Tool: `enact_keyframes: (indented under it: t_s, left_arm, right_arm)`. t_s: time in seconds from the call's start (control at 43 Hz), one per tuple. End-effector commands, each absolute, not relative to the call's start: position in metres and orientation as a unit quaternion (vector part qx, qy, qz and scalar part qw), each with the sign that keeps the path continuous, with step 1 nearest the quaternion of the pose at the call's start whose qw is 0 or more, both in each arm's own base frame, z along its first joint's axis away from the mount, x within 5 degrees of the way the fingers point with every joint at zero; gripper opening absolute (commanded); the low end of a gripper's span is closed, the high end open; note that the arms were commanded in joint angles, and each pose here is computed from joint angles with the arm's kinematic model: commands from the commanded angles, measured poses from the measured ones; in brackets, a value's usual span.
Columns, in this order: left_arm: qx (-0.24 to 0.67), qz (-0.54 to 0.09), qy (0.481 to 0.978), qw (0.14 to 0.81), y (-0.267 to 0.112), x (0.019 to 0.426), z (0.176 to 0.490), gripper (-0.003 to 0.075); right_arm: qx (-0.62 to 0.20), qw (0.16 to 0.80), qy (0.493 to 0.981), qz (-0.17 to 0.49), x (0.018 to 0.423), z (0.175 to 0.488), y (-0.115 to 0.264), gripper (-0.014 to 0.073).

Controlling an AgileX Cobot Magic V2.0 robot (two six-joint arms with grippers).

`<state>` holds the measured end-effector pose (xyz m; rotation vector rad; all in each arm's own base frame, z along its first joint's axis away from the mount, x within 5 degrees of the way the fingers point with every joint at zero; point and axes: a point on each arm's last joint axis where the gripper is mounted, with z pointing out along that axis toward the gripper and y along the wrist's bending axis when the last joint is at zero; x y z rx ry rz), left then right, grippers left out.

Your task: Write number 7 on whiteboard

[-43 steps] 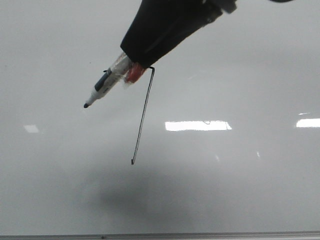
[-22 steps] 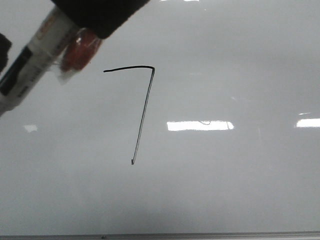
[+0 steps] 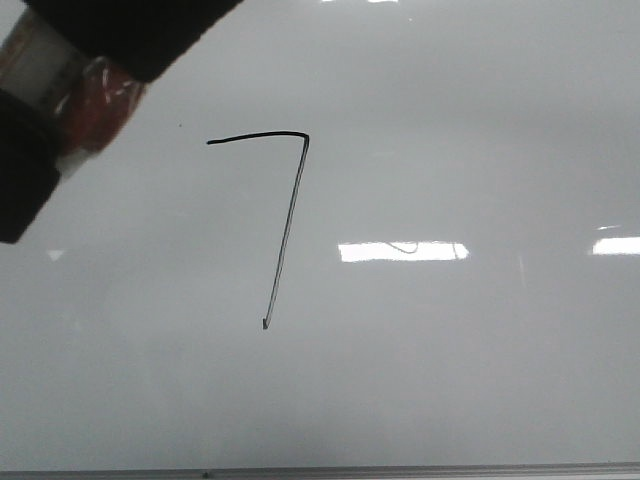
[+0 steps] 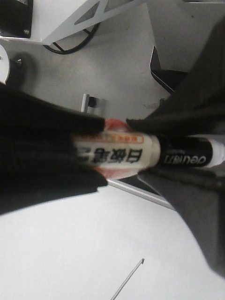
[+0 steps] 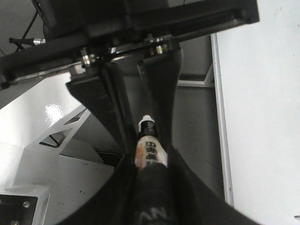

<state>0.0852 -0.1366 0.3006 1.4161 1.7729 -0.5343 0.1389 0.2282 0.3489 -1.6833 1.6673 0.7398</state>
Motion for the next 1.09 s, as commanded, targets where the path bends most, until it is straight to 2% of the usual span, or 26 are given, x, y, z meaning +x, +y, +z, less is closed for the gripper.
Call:
enact_keyframes:
  t_s: [0.0,0.047,0.209,0.256,0.326,0.512,0.698,0.791,0.953,1.07]
  left_arm:
    - [0.541,-0.226,0.687,0.429,-0.14,0.087,0.316,-0.0022]
    - [0.541,-0.226,0.687,0.429,-0.14,0.087,0.316,-0.002]
    - [0.54,-0.227,0.688,0.429,-0.14,0.087,0.316,-0.0021]
    - [0.538,-0.229,0.69,0.427,-0.14,0.087,0.316,-0.0021]
    - [0.527,-0.238,0.701,0.417,-0.142,0.088,0.314,-0.0021]
    - [0.49,-0.235,0.741,0.393,-0.145,0.101,0.306,-0.002]
    - [0.369,-0.216,0.822,0.377,-0.133,0.136,0.298,-0.002]
    - [0.313,-0.182,0.847,0.389,-0.113,0.157,0.298,-0.002]
    - [0.215,-0.111,0.874,0.422,-0.07,0.186,0.298,-0.002]
    - [0.139,-0.072,0.886,0.437,-0.039,0.203,0.295,-0.002]
  right_arm:
    - [-0.621,0.373,0.621,0.297,0.136,0.372,0.226,0.0025]
    - [-0.62,0.376,0.622,0.297,0.137,0.372,0.227,0.0092]
    - [-0.604,0.382,0.632,0.3,0.139,0.373,0.227,0.0467]
    - [-0.6,0.388,0.632,0.3,0.139,0.375,0.227,0.0549]
    - [-0.592,0.403,0.633,0.296,0.141,0.379,0.222,0.0596]
    - [-0.542,0.434,0.662,0.284,0.145,0.399,0.185,0.059]
    - [-0.463,0.475,0.715,0.22,0.14,0.405,0.124,0.0573]
    - [-0.394,0.509,0.741,0.192,0.125,0.401,0.091,0.0505]
    - [-0.248,0.559,0.771,0.177,0.097,0.379,0.056,0.0374]
    - [-0.148,0.586,0.777,0.177,0.081,0.356,0.041,0.0225]
